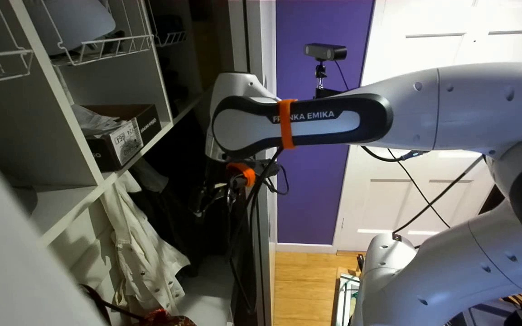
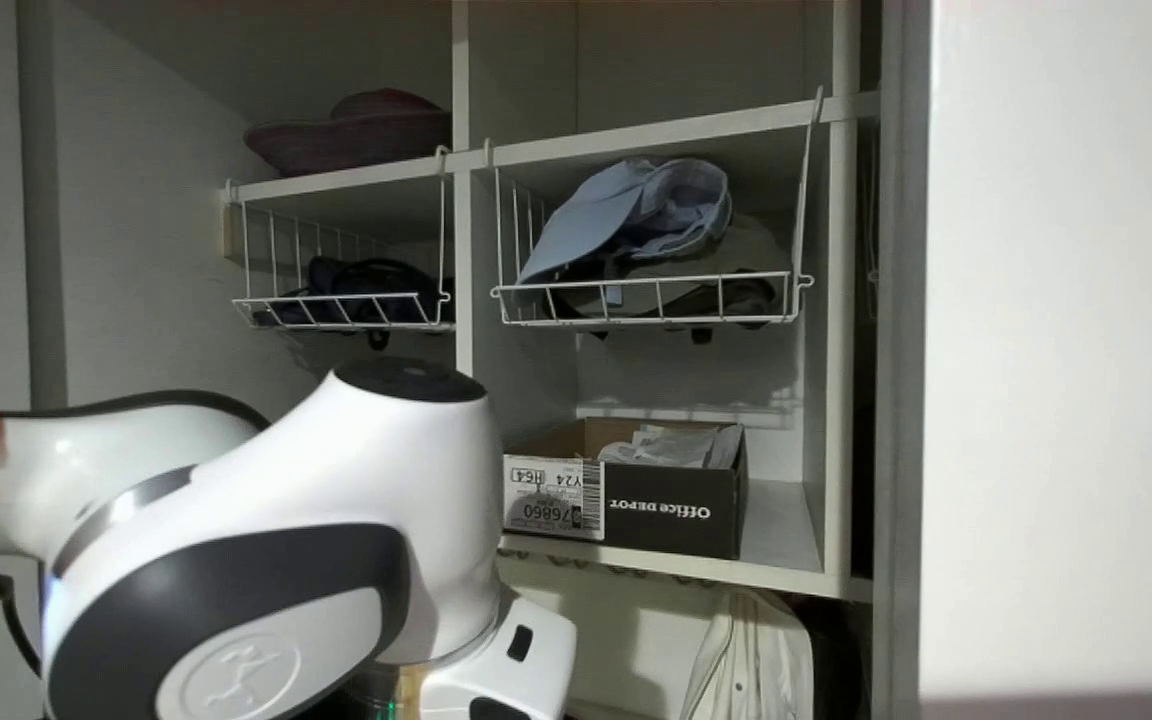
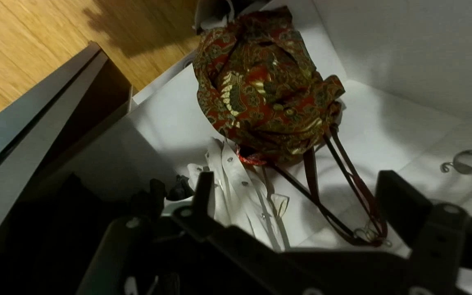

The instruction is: Remove the blue cap from the rack on the right and put it in the box below the rack on the right

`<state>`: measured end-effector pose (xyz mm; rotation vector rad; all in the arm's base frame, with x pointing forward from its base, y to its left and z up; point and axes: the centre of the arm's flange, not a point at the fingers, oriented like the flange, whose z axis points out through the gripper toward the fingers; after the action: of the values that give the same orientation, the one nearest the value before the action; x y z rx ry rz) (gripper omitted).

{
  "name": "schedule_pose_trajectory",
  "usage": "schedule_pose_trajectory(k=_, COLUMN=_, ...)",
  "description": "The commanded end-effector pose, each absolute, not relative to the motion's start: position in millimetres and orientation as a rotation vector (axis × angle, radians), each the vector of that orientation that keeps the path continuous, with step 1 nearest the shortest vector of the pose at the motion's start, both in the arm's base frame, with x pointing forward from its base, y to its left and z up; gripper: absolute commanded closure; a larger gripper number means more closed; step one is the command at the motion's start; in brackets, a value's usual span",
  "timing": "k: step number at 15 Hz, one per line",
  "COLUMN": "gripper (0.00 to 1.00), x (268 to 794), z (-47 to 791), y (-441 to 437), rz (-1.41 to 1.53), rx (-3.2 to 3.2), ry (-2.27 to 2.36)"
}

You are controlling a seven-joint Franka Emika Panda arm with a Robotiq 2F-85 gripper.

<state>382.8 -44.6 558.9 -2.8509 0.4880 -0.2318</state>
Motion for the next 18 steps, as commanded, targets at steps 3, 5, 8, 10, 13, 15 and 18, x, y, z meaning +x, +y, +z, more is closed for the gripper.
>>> schedule_pose_trajectory(k=3, gripper=0.0, x=377.5, z=568.4, y=-45.7, rz=-0.264, rx=-2.837, ry=0.515)
schedule_pose_trajectory(k=5, gripper=0.0, x=379.4, z=578.1, y=-50.5, rz=-0.308, rx=-2.671, ry=0.548)
schedule_pose_trajectory(k=8, gripper=0.0, x=376.6, z=601.0, y=-67.8, rz=-0.372, rx=-2.528, ry=0.609)
schedule_pose_trajectory(k=10, gripper=0.0, x=375.4, z=614.5, y=-79.0, rz=-0.422, rx=-2.425, ry=0.656)
schedule_pose_trajectory(k=13, gripper=0.0, x=374.0, z=634.8, y=-86.0, rz=-0.503, rx=-2.266, ry=0.695)
schedule_pose_trajectory(k=15, gripper=0.0, x=372.0, z=648.8, y=-87.1, rz=-0.565, rx=-2.163, ry=0.706)
schedule_pose_trajectory(k=18, gripper=0.0, x=375.6, z=651.1, y=-90.3, rz=-0.573, rx=-2.154, ry=0.72)
